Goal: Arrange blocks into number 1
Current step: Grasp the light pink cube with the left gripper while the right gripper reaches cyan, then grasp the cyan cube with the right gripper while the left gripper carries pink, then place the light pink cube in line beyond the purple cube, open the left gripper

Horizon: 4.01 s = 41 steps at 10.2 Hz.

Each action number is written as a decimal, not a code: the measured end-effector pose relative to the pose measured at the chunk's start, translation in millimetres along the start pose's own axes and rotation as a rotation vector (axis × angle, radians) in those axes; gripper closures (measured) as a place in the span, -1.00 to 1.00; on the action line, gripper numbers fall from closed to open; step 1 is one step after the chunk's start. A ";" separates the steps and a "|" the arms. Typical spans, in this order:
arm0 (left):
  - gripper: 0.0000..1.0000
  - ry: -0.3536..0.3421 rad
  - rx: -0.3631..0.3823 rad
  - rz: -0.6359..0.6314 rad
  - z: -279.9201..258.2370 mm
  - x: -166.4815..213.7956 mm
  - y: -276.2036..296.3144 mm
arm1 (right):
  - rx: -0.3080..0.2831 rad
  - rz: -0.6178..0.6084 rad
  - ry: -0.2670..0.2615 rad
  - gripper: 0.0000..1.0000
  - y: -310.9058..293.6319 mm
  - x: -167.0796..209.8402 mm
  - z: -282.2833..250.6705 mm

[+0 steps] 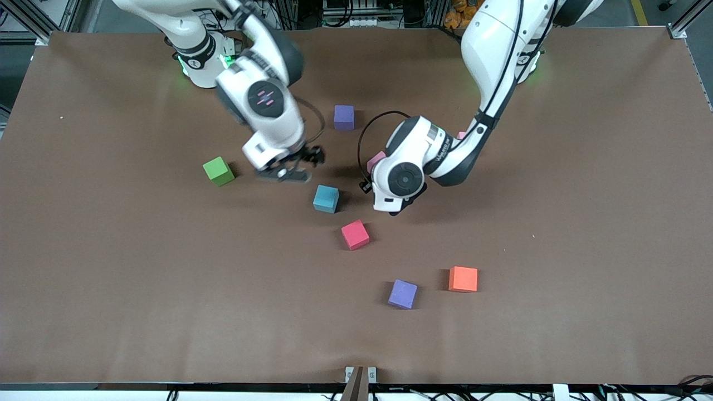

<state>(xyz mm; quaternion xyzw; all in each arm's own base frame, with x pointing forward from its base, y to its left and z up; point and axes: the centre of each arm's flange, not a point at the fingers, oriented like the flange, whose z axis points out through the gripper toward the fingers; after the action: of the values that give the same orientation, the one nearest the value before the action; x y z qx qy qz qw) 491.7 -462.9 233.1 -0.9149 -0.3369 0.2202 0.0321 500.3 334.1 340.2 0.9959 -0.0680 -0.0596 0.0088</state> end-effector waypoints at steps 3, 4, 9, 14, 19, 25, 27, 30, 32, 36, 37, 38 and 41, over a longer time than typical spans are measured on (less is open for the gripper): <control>-0.57 0.056 0.037 0.028 5.9 -20.7 -30.3 | 0.066 0.097 -0.057 -1.00 14.5 38.8 40.0; -0.57 0.081 -0.002 0.032 1.3 -27.1 -45.0 | 0.092 0.139 -0.087 -1.00 7.1 48.0 52.7; -0.57 0.155 -0.227 -0.085 -14.5 -26.5 -66.1 | 0.117 0.131 -0.090 -1.00 -51.6 35.0 92.2; -0.57 0.235 -0.209 -0.106 37.5 -25.6 -56.4 | 0.128 0.116 -0.055 -1.00 -81.0 26.8 111.5; -0.58 0.239 -0.230 -0.095 45.8 -28.2 -51.5 | 0.115 0.059 -0.020 -0.96 -89.7 22.8 136.0; -0.23 0.262 -0.200 -0.003 62.4 -47.8 -48.7 | 0.083 0.009 0.001 -0.16 -53.2 62.3 89.9; -0.23 0.274 -0.122 0.092 71.8 -68.9 -57.2 | 0.105 -0.018 -0.032 -0.16 -9.8 87.8 46.1; -0.20 0.276 -0.085 0.223 69.5 -141.6 -95.7 | 0.095 -0.043 -0.037 -0.07 63.0 119.2 -0.9; -0.20 0.283 -0.041 0.294 56.3 -212.9 -125.3 | 0.071 -0.032 -0.045 -0.07 89.9 129.3 -6.0; -0.20 0.283 0.011 0.446 88.8 -341.6 -176.0 | 0.066 -0.004 -0.054 -0.07 100.8 134.7 -1.7; -0.20 0.292 -0.007 0.491 98.4 -351.2 -173.8 | 0.067 -0.004 -0.056 -0.07 100.4 134.4 -1.6; -0.20 0.308 -0.030 0.528 107.4 -350.7 -166.9 | 0.067 -0.004 -0.057 -0.07 100.1 134.2 -1.3; -0.20 0.315 -0.037 0.581 137.3 -339.6 -139.3 | 0.065 -0.002 -0.060 -0.07 100.6 134.3 0.0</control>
<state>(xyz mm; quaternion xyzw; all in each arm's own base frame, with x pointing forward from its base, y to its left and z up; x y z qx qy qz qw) 119.9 -581.8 267.7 -0.9960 -0.0565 0.0697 0.0032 618.8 216.1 327.0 0.9935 -0.0693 -0.0870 -0.0258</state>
